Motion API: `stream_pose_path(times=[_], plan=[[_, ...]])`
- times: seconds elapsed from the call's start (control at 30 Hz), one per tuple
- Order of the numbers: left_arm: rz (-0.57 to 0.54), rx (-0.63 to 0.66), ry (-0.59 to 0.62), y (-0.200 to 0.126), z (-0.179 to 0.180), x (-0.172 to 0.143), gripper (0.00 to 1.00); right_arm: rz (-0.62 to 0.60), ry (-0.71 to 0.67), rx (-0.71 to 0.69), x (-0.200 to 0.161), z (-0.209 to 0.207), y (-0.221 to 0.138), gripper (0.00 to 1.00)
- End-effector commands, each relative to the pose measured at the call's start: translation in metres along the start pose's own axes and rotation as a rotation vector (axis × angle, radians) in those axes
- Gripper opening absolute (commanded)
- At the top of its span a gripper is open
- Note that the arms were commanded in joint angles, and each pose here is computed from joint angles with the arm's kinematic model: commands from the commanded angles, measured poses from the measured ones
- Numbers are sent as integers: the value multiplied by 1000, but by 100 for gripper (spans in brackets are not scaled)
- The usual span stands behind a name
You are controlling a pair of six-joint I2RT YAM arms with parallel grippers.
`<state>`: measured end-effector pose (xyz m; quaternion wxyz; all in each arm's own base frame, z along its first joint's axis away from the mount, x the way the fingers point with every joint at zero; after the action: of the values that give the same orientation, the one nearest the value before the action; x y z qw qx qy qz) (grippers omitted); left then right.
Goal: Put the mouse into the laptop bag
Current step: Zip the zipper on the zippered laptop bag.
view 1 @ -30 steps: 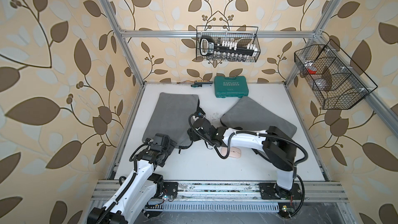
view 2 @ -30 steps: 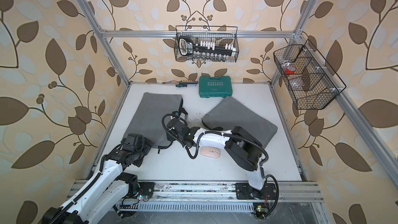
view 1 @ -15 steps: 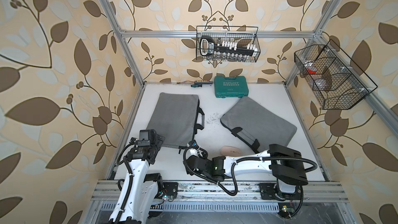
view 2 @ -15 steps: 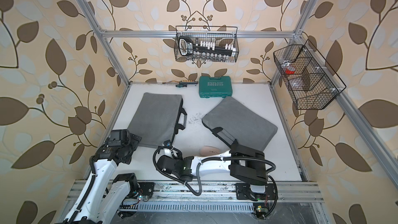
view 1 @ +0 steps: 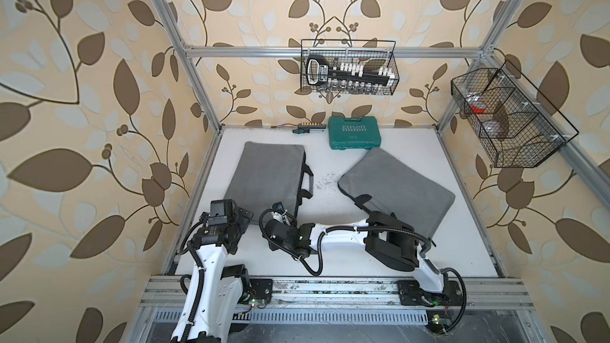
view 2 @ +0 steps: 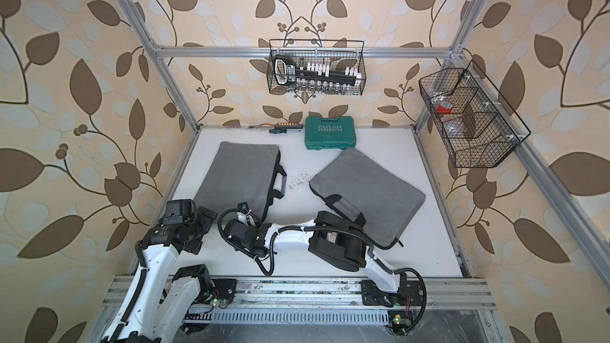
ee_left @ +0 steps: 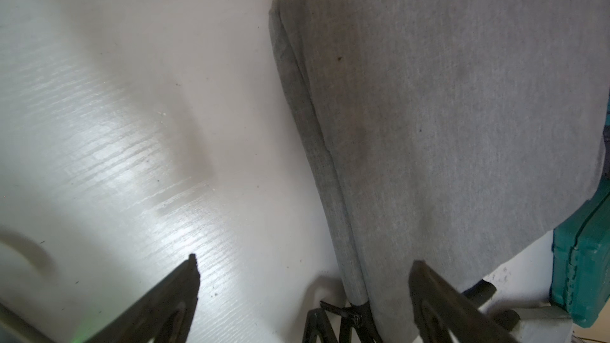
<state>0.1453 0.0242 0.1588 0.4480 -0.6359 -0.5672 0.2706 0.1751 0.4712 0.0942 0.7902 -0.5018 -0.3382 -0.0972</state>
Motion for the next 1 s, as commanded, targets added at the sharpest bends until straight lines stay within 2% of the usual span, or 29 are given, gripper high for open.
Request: stream_pose_path(times=[0.0,0.17,0.37,0.63,0.8,0.97], plan=[[8,14,6,3,3,0,99,75,2,0,-13,-6,18,55],[11,12,3,3,2,0,99,90,-3,-66,-12,-12,30,47],[20,1,-2,4,2,-1,99,85,23,-121,-16,-33,28,21],[52,-24,-3,7,3,-5,99,65,11,-121,-16,-46,14,1],[82,-58,3,11,3,-9,99,61,5,-93,-19,-48,6,0],[157,-158,21,17,-2,-16,99,46,-9,-22,-15,-38,-6,0]])
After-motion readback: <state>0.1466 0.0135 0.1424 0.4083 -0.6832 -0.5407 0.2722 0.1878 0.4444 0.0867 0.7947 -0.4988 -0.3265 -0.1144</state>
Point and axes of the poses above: each gripper's point midway between its finger pads, its own y axis out along the fingers, its own z axis along the line the jaws close on, x = y × z, the point moved 9 cm from there along -y, back along the fingers, and after that the axes turned 5 degrees about -y, right-handed, at the moved point
